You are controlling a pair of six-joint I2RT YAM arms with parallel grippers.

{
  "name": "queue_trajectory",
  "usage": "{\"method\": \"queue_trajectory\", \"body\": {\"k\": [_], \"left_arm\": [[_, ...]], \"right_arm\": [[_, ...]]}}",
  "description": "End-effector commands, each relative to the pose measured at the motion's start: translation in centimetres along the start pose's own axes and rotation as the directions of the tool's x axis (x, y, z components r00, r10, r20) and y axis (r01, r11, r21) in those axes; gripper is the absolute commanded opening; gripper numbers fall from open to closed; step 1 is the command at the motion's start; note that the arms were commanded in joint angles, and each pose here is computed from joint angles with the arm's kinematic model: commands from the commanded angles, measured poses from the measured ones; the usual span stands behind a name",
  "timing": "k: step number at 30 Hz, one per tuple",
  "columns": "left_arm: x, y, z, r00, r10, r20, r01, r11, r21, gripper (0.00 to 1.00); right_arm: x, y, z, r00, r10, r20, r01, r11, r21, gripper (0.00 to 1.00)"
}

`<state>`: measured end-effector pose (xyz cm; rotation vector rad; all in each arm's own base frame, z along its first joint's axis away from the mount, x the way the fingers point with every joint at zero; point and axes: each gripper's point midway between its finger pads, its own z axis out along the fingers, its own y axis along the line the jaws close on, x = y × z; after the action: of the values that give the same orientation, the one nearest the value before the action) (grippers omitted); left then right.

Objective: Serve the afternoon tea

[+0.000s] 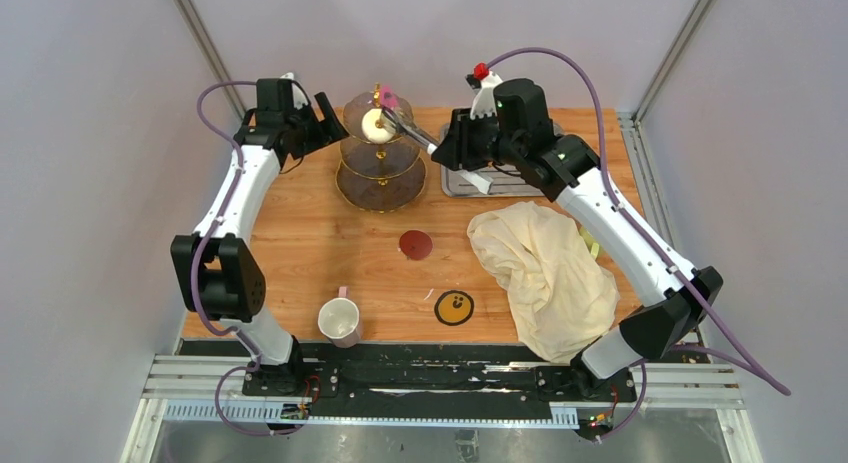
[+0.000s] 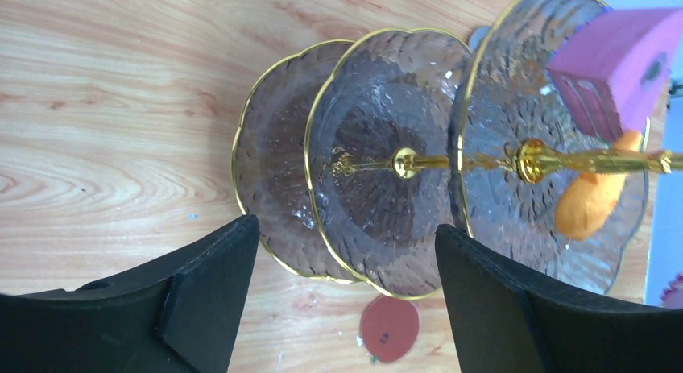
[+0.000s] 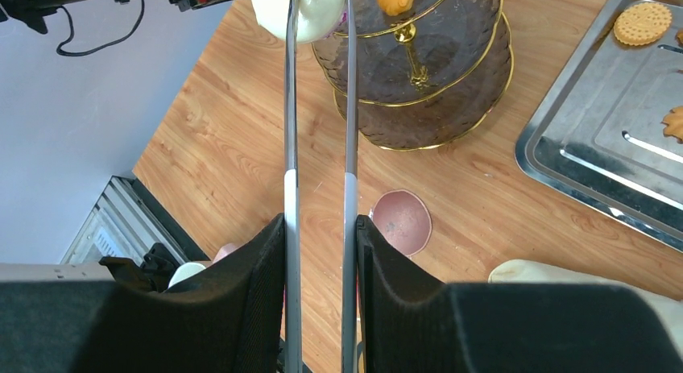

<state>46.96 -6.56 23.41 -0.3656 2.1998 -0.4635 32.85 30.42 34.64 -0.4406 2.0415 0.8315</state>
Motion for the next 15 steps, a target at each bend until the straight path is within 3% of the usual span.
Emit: {"method": "queue_trajectory", "body": {"k": [1,10,15], "left_arm": [[0.1,-2.3,-1.9,0.999,0.034,0.027,-0.036,0.997,0.065,0.84],[3.6,-1.2,-3.9,0.999,0.039,-0.011,-0.038,0.998,0.046,0.84],[3.4,-0.3,-6.4,0.997,0.072,0.025,-0.072,0.997,-0.010,0.85]], "right_arm": [[-0.8,1.2,-1.5,0.999,-0.012,0.046,0.013,1.000,-0.023,0.01],[-0.2,2.5,-1.1,0.999,-0.007,0.035,0.008,0.999,-0.043,0.01],[0.0,2.7,-0.3,0.999,0.015,0.028,-0.014,0.999,-0.035,0.01]]}}
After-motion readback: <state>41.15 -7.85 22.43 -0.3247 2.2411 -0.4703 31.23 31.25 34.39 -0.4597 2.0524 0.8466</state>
